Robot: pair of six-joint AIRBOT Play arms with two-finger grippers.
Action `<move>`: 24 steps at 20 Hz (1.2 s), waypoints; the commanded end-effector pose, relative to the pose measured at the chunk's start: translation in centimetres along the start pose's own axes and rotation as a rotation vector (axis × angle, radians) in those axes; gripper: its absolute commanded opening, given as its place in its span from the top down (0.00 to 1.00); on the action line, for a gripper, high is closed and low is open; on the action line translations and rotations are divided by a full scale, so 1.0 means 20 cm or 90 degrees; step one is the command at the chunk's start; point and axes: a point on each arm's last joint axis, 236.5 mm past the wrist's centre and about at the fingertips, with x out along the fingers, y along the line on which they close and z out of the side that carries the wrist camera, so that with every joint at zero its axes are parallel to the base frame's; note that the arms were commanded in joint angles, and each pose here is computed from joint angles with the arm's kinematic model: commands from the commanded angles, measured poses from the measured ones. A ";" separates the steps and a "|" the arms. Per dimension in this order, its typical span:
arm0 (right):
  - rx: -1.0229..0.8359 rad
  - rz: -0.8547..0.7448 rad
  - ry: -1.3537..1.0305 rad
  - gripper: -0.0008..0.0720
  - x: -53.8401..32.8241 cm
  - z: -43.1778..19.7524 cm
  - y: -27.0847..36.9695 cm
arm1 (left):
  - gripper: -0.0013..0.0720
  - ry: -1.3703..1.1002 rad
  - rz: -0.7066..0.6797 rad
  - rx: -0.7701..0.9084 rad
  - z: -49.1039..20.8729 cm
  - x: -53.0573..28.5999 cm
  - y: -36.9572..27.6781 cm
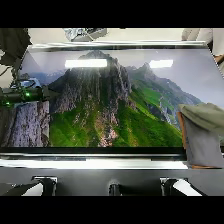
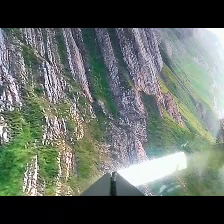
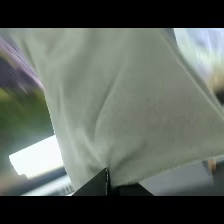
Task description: Fold the shirts.
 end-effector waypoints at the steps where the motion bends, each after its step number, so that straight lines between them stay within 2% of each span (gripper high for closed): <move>1: 0.039 -0.051 0.180 0.94 0.20 -0.41 -0.13 | 0.94 0.000 0.000 0.001 0.00 0.00 0.00; 4: 0.051 -0.100 0.252 0.93 0.41 -0.68 -0.23 | 0.94 0.000 0.000 0.000 0.00 0.00 0.00; 5: 0.058 -0.093 0.259 0.78 0.47 -0.73 -0.22 | 0.94 0.000 0.000 0.000 0.00 0.00 0.00; 6: 0.059 -0.076 0.272 0.17 0.51 -0.76 -0.19 | 0.94 0.000 0.000 0.000 0.00 0.00 0.00; 7: 0.035 -0.066 0.274 0.04 0.51 -0.76 -0.18 | 0.94 0.001 0.000 0.000 0.00 0.00 0.00; 10: 0.008 -0.116 0.149 0.04 0.37 -0.49 -0.25 | 0.94 0.006 -0.016 0.005 0.02 -0.03 -0.06; 13: -0.058 -0.132 -0.220 0.07 -0.11 0.21 -0.13 | 0.94 -0.069 0.002 0.077 0.29 -0.21 -0.19; 15: -0.127 -0.069 -0.499 0.08 -0.57 0.62 0.20 | 0.94 -0.160 0.137 0.120 0.54 -0.38 -0.13; 16: -0.175 -0.039 -0.553 0.08 -0.67 0.68 0.39 | 0.94 -0.190 0.238 0.136 0.63 -0.47 -0.04; 18: -0.311 0.021 -0.495 0.08 -0.54 0.62 0.79 | 0.94 -0.185 0.394 0.143 0.66 -0.52 0.12; 20: -0.440 0.029 -0.281 0.08 -0.16 0.37 1.05 | 0.90 -0.058 0.430 0.122 0.43 -0.38 0.23; 22: -0.505 0.035 -0.061 0.09 0.22 0.07 1.20 | 0.49 0.142 0.438 0.072 0.01 -0.24 0.35; 23: -0.539 0.051 0.021 0.14 0.37 -0.07 1.27 | 0.35 0.239 0.438 0.048 -0.22 -0.20 0.39; 24: -0.562 0.059 0.088 0.15 0.50 -0.19 1.32 | 0.35 0.323 0.439 0.029 -0.44 -0.17 0.43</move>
